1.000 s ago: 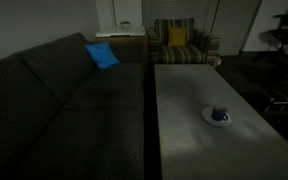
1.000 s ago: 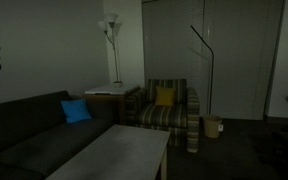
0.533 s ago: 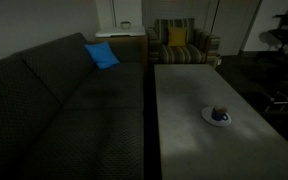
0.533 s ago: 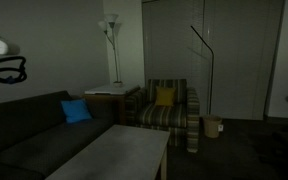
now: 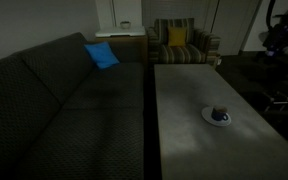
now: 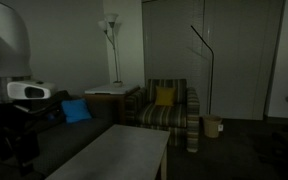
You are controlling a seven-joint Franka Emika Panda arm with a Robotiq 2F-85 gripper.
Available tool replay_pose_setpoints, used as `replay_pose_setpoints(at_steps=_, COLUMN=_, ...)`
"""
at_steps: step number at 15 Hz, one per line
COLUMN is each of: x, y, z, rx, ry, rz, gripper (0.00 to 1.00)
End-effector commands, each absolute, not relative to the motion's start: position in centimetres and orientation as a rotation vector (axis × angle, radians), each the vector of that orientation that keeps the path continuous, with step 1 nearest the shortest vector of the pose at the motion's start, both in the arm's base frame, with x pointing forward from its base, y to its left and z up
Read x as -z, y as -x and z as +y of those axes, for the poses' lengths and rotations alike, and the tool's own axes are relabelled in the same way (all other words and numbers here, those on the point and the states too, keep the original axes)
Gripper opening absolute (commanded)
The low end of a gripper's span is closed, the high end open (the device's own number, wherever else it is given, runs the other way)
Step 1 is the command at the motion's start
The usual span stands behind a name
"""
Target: Pick up the mug on the plate and put it on the table
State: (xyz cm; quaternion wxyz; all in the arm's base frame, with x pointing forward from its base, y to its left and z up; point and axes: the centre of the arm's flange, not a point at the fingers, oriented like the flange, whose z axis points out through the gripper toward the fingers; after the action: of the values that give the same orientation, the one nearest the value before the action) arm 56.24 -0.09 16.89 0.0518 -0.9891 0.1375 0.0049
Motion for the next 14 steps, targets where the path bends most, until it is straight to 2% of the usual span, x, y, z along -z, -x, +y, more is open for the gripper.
replay_pose_setpoints(at_steps=1, x=-16.4, y=-56.3, z=-0.1, rx=-0.023, ry=3.008, rz=0.417, gripper=1.0)
replay_pose_setpoints(at_steps=7, x=-16.2, y=-54.7, z=2.3, rx=0.023, ry=3.085, rz=0.28, gripper=1.0)
replay_pose_setpoints(at_steps=14, x=-8.4, y=-59.9, z=2.4, rx=-0.014, ry=3.174, rz=0.124, gripper=1.0)
